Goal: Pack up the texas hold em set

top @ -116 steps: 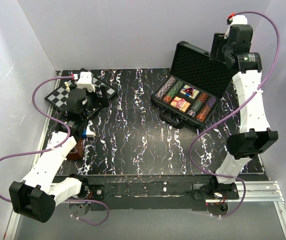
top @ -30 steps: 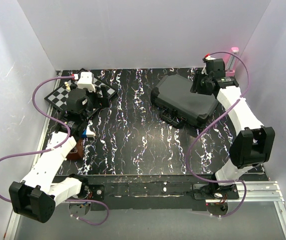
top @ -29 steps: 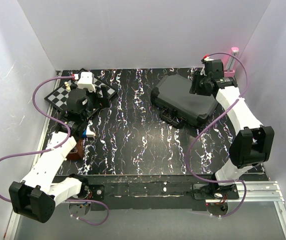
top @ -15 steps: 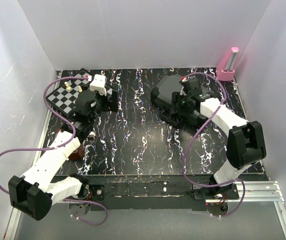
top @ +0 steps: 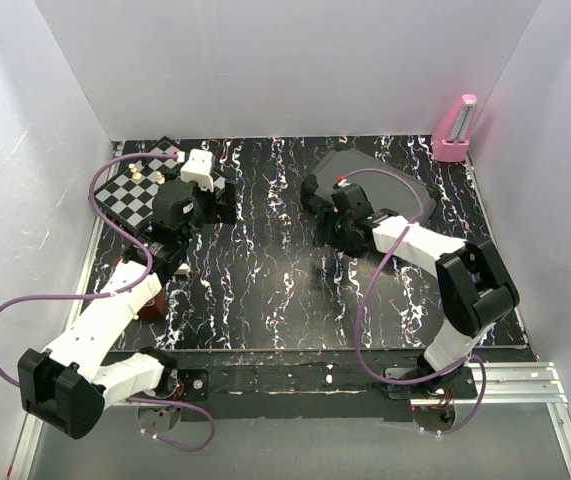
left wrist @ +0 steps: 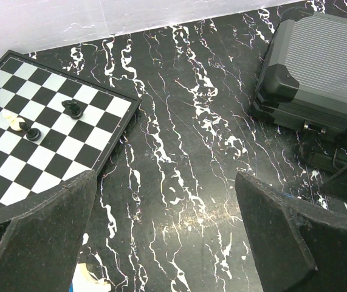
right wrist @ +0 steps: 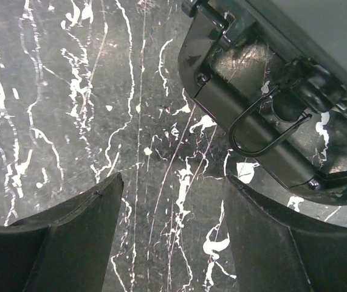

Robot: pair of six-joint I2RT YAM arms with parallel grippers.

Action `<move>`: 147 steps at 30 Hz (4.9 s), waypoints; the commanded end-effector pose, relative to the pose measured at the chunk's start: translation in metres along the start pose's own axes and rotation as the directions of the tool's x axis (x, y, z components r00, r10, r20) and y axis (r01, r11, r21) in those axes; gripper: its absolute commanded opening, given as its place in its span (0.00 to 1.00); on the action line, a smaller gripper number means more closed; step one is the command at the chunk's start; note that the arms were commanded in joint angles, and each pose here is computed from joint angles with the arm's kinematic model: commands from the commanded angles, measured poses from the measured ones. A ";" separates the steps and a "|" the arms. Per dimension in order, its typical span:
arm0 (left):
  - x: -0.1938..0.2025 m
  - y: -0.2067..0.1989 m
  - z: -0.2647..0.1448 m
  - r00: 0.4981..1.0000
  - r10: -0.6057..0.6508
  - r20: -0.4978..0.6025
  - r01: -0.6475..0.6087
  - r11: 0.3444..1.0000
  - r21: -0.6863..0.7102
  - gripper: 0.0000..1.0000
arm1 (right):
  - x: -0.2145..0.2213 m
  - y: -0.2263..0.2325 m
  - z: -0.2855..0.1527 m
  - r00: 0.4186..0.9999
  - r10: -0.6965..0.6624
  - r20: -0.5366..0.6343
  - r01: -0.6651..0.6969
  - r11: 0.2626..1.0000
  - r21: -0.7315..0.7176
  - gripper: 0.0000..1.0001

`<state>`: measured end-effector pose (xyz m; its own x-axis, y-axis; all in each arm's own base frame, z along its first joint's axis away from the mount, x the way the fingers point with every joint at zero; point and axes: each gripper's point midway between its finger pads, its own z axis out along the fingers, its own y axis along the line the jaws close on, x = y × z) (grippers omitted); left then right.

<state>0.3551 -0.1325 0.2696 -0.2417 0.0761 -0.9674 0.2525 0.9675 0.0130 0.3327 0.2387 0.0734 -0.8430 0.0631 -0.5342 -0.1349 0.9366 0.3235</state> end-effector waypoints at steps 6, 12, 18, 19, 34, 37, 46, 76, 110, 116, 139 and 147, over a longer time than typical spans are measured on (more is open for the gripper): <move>-0.010 0.003 -0.006 1.000 -0.001 0.025 0.001 1.000 -0.018 0.98 | -0.010 0.010 0.011 0.956 -0.285 0.061 0.281 0.957 0.075 0.66; -0.011 0.003 -0.006 1.000 -0.001 0.028 0.002 1.000 -0.018 0.98 | -0.014 -0.024 0.010 0.863 -0.501 -0.061 0.497 0.825 0.269 0.55; -0.011 0.005 -0.007 1.000 0.000 0.029 0.001 1.000 -0.024 0.98 | -0.027 -0.035 0.009 0.762 -0.637 -0.119 0.630 0.685 0.366 0.54; -0.010 0.005 -0.006 1.000 0.002 0.026 -0.001 1.000 -0.026 0.98 | -0.029 -0.036 0.010 0.746 -0.654 -0.127 0.645 0.662 0.381 0.54; -0.008 0.005 -0.004 1.000 0.003 0.019 -0.003 1.000 -0.030 0.98 | -0.027 -0.034 0.024 0.636 -0.747 -0.193 0.750 0.541 0.380 0.46; -0.008 0.006 -0.004 1.000 0.005 0.019 -0.004 0.999 -0.032 0.98 | -0.026 -0.032 0.026 0.622 -0.756 -0.202 0.762 0.525 0.379 0.43; -0.008 0.006 -0.005 1.000 0.004 0.022 -0.004 0.999 -0.033 0.98 | -0.026 -0.032 0.031 0.571 -0.786 -0.237 0.798 0.465 0.384 0.35; -0.008 0.005 -0.005 1.000 0.004 0.023 -0.004 1.000 -0.027 0.98 | -0.083 -0.027 -0.019 0.505 -0.835 -0.218 0.768 0.319 0.555 0.01; -0.006 0.006 -0.004 1.000 0.009 0.017 -0.009 0.999 -0.034 0.98 | -0.128 -0.061 -0.012 0.509 -0.831 -0.224 0.696 0.244 0.676 0.01; -0.005 0.006 -0.003 1.000 0.012 0.014 -0.011 0.999 -0.035 0.98 | -0.129 -0.062 -0.014 0.509 -0.832 -0.221 0.685 0.237 0.689 0.02; -0.006 0.007 -0.004 1.000 0.013 0.016 -0.013 0.999 -0.035 0.98 | -0.135 -0.061 -0.024 0.509 -0.843 -0.172 0.654 0.249 0.714 0.29; -0.005 0.007 -0.003 1.000 0.012 0.016 -0.011 0.999 -0.037 0.98 | -0.131 -0.061 -0.020 0.513 -0.840 -0.176 0.666 0.259 0.700 0.30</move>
<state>0.3563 -0.1283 0.2699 -0.2402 0.0773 -0.9676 0.2296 0.9731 0.0208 0.4133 0.1977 0.0944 -0.3533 -0.8807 -0.3154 -0.4379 0.4536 -0.7762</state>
